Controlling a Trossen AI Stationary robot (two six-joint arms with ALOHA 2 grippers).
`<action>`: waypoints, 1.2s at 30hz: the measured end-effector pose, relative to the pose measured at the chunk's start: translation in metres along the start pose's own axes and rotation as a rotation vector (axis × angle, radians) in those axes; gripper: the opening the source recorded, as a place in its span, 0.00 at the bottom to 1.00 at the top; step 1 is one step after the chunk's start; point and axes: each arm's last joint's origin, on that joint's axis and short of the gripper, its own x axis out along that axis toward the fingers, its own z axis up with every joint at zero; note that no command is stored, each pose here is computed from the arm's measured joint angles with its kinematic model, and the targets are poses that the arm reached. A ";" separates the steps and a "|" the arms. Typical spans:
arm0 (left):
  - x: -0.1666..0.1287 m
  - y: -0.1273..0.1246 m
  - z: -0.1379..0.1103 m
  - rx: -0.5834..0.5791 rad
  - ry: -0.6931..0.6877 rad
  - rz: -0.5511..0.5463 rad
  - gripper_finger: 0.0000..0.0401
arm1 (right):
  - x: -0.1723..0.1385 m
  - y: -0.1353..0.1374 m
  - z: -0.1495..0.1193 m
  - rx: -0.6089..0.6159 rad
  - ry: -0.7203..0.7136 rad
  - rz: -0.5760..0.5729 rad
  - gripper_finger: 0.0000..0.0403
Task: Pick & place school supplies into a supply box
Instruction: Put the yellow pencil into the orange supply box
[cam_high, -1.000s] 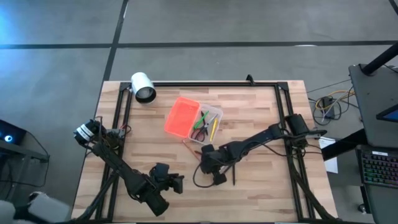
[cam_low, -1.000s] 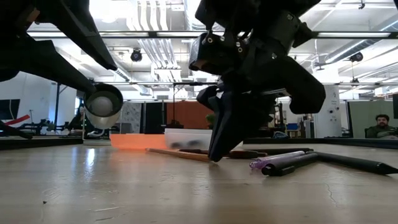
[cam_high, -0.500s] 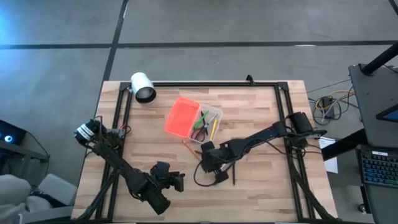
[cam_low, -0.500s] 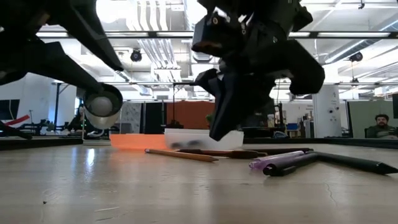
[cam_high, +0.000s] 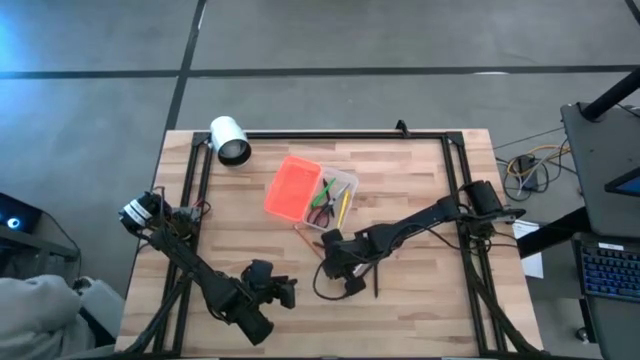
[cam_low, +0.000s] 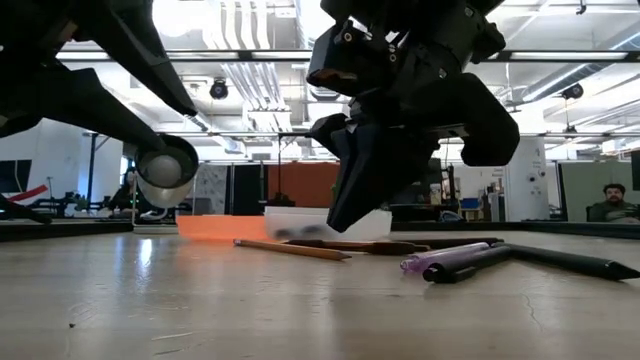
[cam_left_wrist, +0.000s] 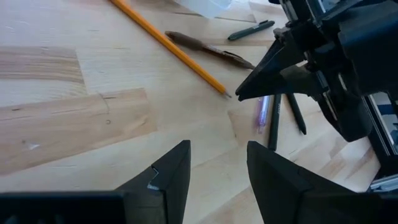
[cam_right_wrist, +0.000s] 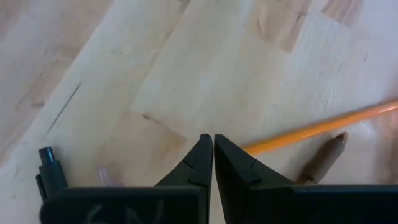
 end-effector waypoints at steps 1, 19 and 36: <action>0.000 0.000 0.000 -0.001 0.000 0.000 0.35 | 0.002 0.000 -0.001 0.000 0.000 0.000 0.02; 0.001 -0.001 0.000 -0.024 0.004 -0.009 0.35 | -0.012 -0.002 0.003 0.000 0.000 -0.003 0.02; 0.002 0.000 0.000 -0.023 0.001 -0.005 0.35 | 0.004 -0.005 -0.007 -0.032 0.058 -0.012 0.02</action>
